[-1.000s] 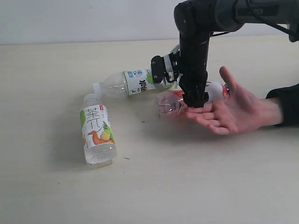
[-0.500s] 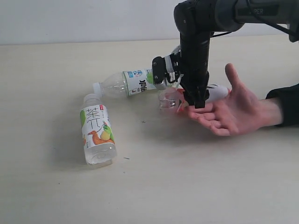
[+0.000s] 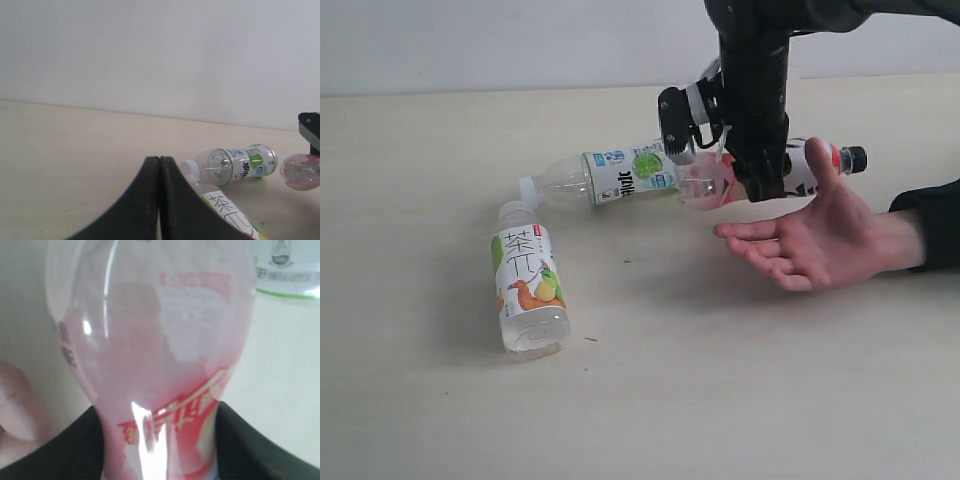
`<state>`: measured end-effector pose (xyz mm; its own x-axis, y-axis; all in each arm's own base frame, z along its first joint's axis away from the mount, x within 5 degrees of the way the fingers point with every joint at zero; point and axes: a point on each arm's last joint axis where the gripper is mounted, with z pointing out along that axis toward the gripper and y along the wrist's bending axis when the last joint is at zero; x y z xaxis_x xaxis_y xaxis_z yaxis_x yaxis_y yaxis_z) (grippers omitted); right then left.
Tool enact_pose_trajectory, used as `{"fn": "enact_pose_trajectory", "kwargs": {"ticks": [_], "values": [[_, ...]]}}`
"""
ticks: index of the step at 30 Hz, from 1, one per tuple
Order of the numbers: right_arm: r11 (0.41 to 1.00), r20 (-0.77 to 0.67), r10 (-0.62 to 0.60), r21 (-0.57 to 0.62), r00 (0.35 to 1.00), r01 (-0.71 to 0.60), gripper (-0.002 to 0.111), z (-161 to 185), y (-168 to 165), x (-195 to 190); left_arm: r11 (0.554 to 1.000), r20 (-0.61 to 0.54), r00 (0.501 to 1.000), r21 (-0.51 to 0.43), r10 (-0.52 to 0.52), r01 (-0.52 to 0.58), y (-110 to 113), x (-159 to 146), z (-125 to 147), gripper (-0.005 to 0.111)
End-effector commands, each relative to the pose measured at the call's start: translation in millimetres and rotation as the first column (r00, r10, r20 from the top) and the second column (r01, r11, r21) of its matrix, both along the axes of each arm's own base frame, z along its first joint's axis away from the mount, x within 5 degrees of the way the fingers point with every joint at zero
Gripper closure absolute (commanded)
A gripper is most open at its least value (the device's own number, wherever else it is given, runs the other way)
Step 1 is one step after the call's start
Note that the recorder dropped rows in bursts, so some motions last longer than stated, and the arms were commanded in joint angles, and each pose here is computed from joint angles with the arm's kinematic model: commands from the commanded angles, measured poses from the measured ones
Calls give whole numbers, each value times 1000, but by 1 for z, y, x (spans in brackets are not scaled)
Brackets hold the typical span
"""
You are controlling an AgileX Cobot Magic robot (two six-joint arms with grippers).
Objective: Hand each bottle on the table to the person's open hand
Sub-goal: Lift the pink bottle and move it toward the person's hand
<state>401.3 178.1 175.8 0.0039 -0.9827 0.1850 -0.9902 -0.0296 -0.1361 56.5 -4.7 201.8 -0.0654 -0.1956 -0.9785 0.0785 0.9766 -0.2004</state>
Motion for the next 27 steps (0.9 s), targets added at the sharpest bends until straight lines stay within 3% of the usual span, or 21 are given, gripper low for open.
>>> {"fn": "enact_pose_trajectory", "kwargs": {"ticks": [1, 8, 16, 22, 27], "values": [[999, 97, -16, -41, 995, 20, 108, 28, -8, -1, 1000, 3, 1000, 1, -2, 2, 0, 0, -1, 107], [982, 237, -133, -97, 962, 160, 108, 63, -23, -4, 1000, 3, 1000, 1, -2, 2, 0, 0, -1, 107], [887, 374, -447, 69, 812, 457, 108, 87, -28, -6, 1000, 3, 1000, 1, -2, 2, 0, 0, -1, 107], [751, 339, -660, 256, 671, 609, 108, 107, -28, -16, 1000, 3, 1000, 1, -2, 2, 0, 0, -1, 107], [569, 195, -819, 396, 540, 720, 108, 117, -21, -27, 1000, 3, 1000, 1, -2, 2, 0, 0, -1, 107]]}}
